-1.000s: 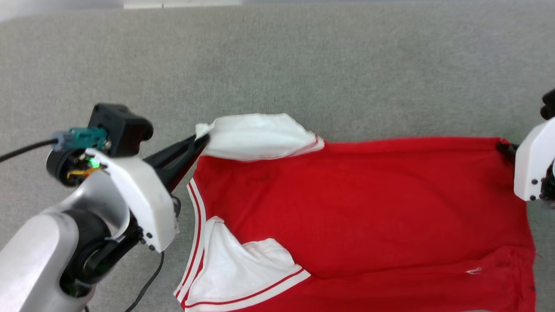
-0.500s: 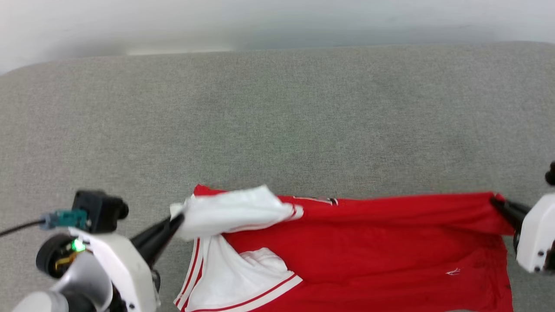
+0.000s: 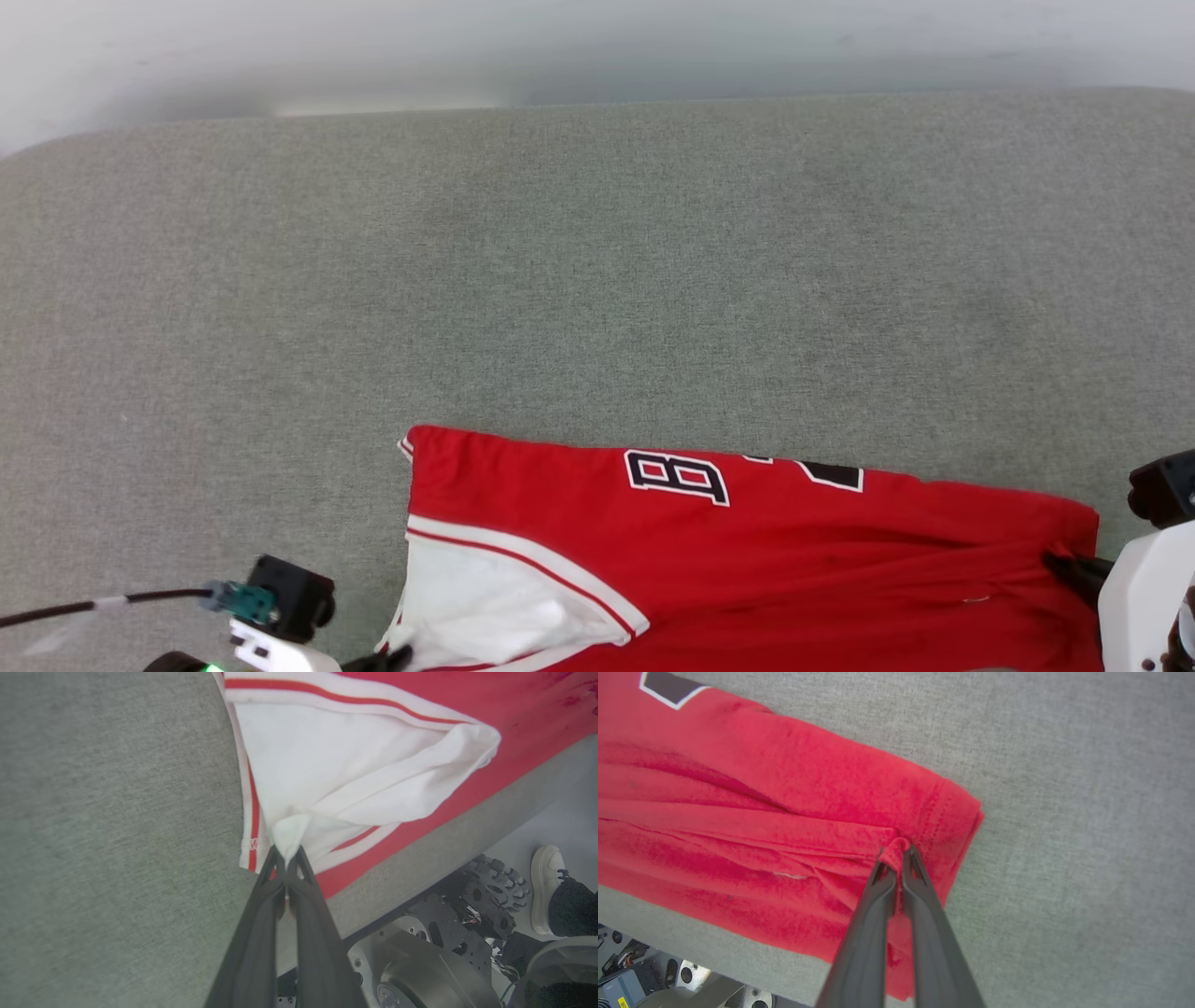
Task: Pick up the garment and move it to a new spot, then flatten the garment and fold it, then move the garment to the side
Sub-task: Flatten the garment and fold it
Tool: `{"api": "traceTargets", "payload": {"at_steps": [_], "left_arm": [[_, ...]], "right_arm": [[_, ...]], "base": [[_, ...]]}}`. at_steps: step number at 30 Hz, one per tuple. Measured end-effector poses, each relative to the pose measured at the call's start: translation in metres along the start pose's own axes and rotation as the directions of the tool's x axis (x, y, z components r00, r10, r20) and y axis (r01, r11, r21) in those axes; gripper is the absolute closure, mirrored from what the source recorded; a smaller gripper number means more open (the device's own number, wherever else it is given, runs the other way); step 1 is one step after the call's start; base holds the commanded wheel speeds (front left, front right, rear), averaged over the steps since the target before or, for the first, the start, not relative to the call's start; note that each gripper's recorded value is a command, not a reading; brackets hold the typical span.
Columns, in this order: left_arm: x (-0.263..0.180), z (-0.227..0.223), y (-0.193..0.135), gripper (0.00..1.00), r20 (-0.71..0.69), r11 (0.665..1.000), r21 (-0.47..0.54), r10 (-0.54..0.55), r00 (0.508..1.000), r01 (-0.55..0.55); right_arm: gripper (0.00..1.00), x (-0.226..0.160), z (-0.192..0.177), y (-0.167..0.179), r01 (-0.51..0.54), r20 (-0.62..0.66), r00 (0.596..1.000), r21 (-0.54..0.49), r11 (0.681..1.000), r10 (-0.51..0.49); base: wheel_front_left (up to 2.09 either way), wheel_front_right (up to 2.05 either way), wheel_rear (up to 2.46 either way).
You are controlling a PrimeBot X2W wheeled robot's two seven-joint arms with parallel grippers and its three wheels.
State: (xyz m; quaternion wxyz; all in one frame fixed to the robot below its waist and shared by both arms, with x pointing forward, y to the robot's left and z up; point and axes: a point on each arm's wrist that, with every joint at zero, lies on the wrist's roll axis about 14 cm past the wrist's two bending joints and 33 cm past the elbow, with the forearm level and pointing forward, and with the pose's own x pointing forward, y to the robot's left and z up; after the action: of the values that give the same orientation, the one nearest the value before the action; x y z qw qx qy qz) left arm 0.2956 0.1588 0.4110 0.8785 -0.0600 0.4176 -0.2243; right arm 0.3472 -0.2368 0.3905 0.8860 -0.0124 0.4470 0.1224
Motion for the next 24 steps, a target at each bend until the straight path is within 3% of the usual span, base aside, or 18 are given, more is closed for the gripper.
{"api": "traceTargets", "payload": {"at_steps": [11, 12, 13, 14, 19, 24], "left_arm": [[0.022, -0.029, -0.003, 1.00, -0.081, 0.998, 0.066, -0.015, 0.997, 0.020], [0.023, -0.030, -0.004, 0.82, -0.082, 0.997, 0.070, -0.020, 0.996, 0.025], [0.024, -0.030, -0.005, 0.21, -0.074, 0.997, 0.071, -0.022, 0.997, 0.027], [0.024, -0.029, -0.004, 0.00, -0.064, 0.997, 0.077, -0.019, 0.998, 0.023], [0.023, -0.011, -0.009, 0.00, 0.042, 0.996, 0.087, -0.025, 0.999, 0.021], [0.009, 0.038, -0.010, 0.00, 0.284, 0.997, 0.076, -0.021, 0.959, 0.000]], "right_arm": [[1.00, 0.005, -0.020, 0.000, -0.004, -0.067, 0.998, -0.131, 0.991, -0.005], [0.64, 0.005, -0.019, 0.001, -0.005, -0.062, 0.998, -0.134, 0.991, -0.003], [0.00, 0.005, -0.018, 0.001, -0.006, -0.051, 0.999, -0.134, 0.991, -0.001], [0.00, 0.004, -0.017, 0.000, -0.004, -0.043, 0.999, -0.126, 0.992, -0.002], [0.00, -0.003, -0.008, 0.005, -0.012, 0.011, 1.000, -0.111, 0.994, 0.013], [0.00, -0.021, 0.027, 0.013, -0.038, 0.155, 0.987, -0.048, 0.998, 0.045]], "base": [[0.00, 0.00, 0.00], [0.00, 0.00, 0.00], [0.00, 0.00, 0.00], [0.00, 0.00, 0.00], [0.00, 0.00, 0.00], [0.00, 0.00, 0.00]]}}
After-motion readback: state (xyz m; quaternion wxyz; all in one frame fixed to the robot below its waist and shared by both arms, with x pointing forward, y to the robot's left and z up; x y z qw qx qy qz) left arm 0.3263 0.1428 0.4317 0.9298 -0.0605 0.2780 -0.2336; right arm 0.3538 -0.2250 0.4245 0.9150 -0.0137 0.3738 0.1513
